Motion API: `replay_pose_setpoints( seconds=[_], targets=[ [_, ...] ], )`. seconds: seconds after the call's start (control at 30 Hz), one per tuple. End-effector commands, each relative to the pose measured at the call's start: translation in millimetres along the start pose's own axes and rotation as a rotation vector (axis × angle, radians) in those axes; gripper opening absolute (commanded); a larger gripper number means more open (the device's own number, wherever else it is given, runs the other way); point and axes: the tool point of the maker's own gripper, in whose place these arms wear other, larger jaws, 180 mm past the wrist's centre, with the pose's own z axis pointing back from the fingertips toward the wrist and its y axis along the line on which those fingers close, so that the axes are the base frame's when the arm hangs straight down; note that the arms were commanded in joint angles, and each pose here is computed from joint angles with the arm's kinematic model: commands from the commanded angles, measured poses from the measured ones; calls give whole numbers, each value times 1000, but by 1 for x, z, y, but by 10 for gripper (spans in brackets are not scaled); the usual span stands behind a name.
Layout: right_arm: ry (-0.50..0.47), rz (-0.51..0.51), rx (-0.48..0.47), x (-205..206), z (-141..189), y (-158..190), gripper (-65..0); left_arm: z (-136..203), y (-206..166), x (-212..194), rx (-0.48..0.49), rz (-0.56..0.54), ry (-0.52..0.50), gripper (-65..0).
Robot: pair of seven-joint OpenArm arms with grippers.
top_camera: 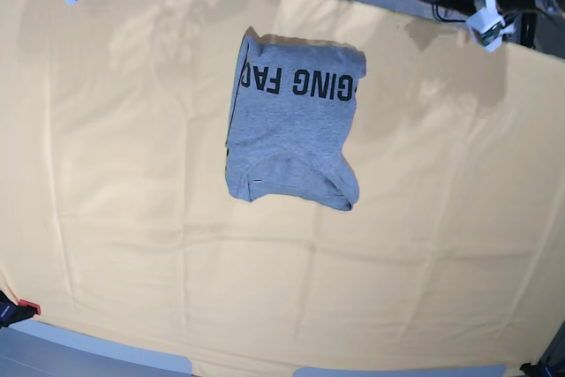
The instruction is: Layout the t-shirt on the table in an organized manner, then fold the t-shirt properly
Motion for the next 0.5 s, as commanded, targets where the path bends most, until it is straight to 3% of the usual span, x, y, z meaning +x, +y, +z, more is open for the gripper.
replay_pose_setpoints(
  seconds=[0.0,0.27,0.47],
  targets=[
    [14,-10,22,-5,4,9,-650,3,-7,-1,-12,12,-8,-650],
    [161,-136,69,-52,18,35,-650,6,-44,-47,-63,229,69,-650],
    [206,-317,57,-94,13,11,-650,-6,-60,-67,-82,346,78,-650]
  ],
)
